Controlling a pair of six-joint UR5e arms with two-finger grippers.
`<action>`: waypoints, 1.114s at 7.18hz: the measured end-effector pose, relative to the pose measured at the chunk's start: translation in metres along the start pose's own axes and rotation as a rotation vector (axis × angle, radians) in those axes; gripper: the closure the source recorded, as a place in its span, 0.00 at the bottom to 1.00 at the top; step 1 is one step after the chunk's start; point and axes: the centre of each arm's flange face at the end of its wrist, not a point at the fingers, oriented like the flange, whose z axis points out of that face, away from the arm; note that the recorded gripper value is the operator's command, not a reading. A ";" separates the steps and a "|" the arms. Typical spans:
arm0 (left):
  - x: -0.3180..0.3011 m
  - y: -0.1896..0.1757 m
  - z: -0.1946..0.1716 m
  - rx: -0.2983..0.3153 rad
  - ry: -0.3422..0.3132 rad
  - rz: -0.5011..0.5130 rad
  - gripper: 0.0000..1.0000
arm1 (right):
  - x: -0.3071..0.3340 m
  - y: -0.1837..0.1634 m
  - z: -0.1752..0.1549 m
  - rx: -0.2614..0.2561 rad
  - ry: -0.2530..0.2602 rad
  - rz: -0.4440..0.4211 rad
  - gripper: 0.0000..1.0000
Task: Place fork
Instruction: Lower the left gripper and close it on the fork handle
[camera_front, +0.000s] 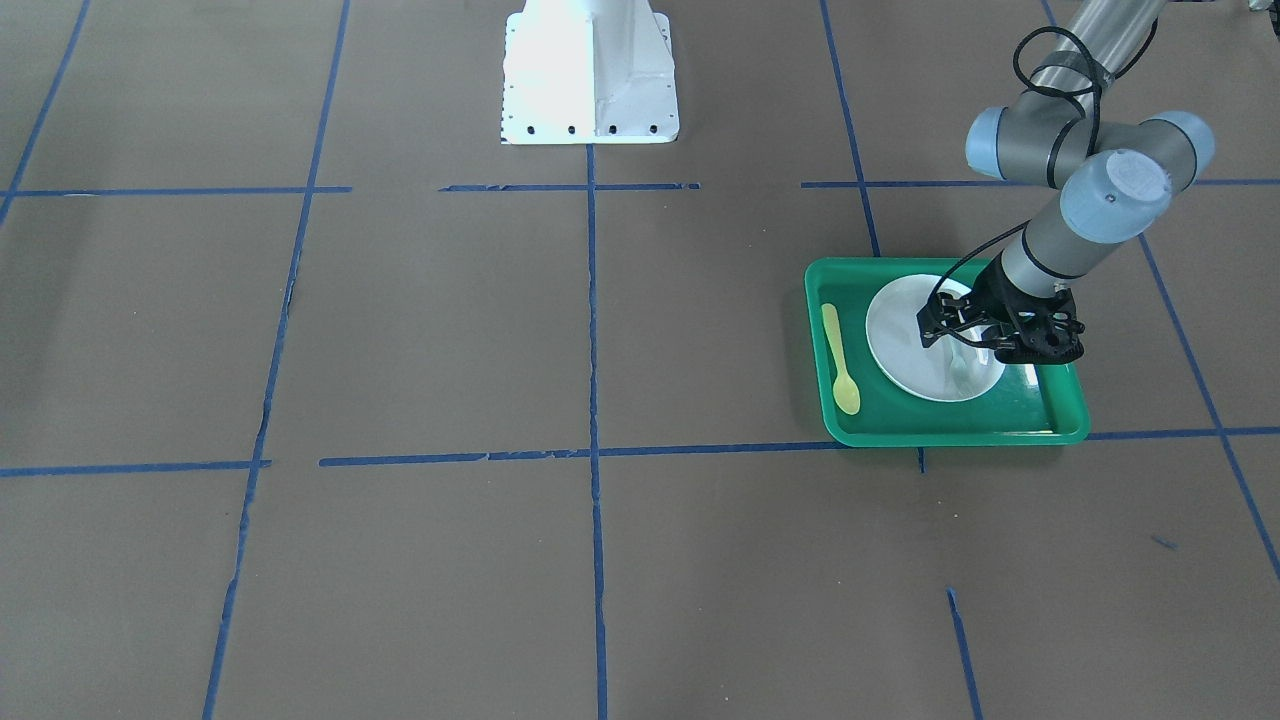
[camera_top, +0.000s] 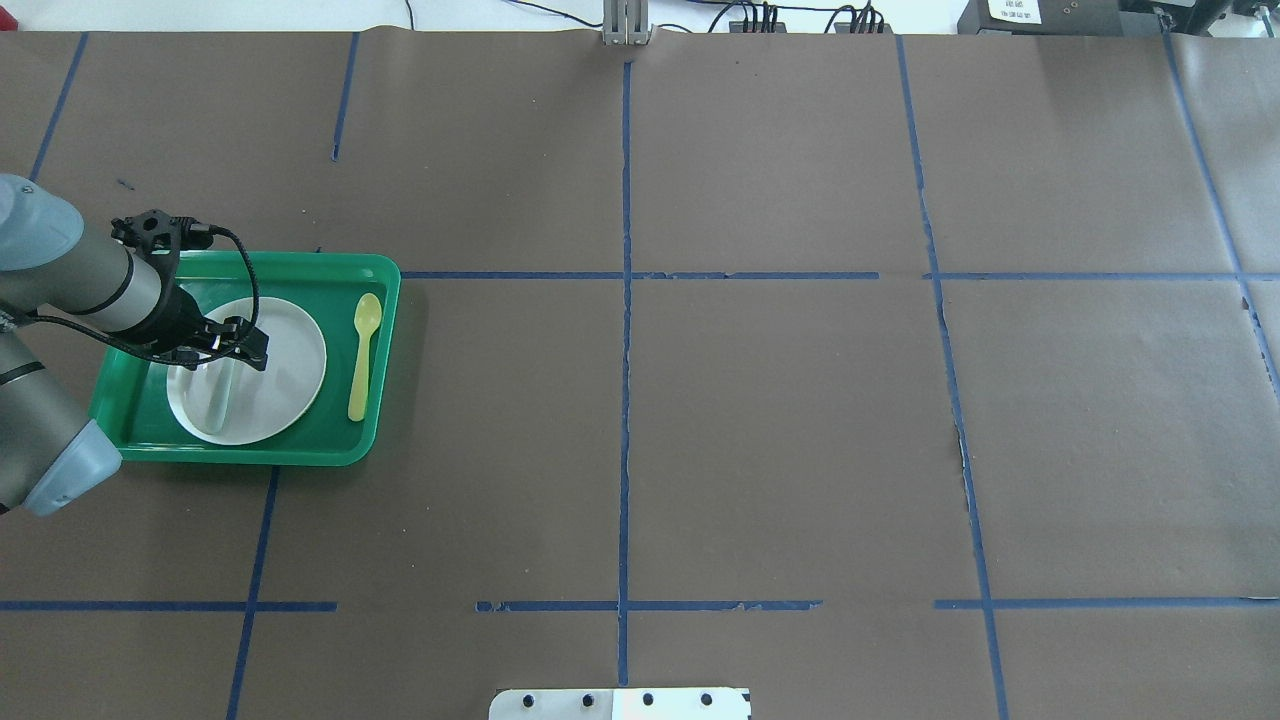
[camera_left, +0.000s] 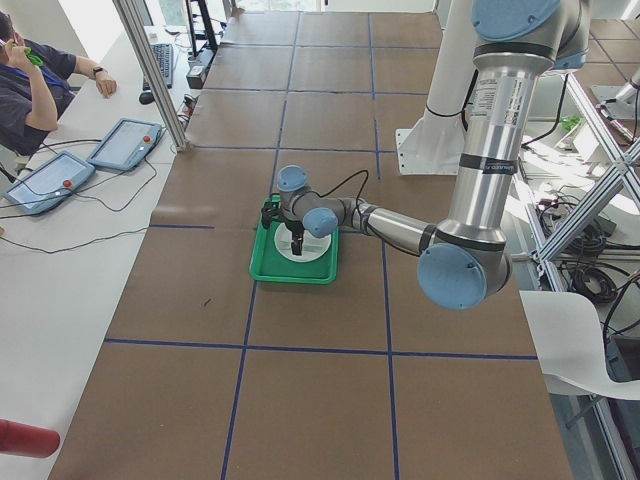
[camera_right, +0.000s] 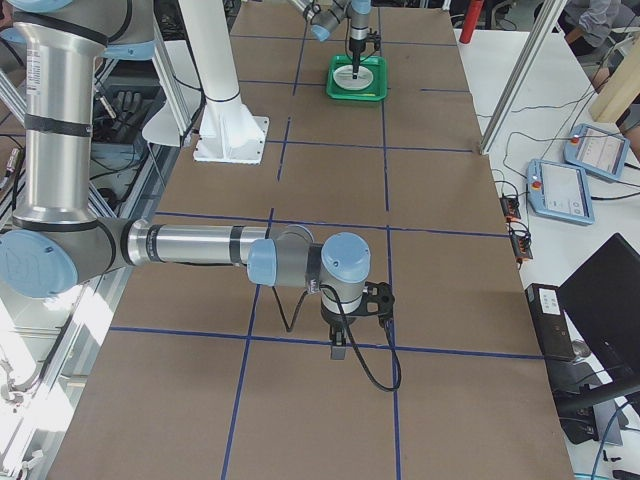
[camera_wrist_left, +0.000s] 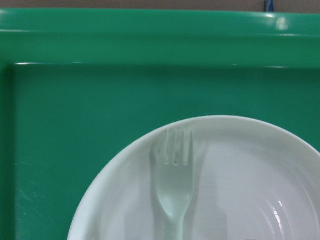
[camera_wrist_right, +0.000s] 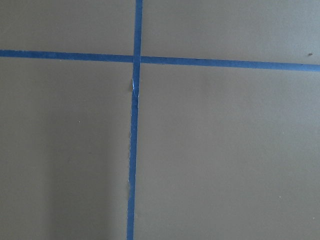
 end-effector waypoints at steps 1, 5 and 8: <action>0.000 0.000 0.000 -0.001 0.000 0.001 0.21 | 0.000 0.000 0.000 0.000 0.000 0.000 0.00; -0.001 0.000 0.002 -0.003 -0.002 0.000 0.25 | 0.000 0.000 0.000 0.000 0.000 0.000 0.00; -0.002 0.001 0.004 -0.006 -0.005 -0.001 0.50 | 0.000 0.000 0.000 0.000 0.000 0.000 0.00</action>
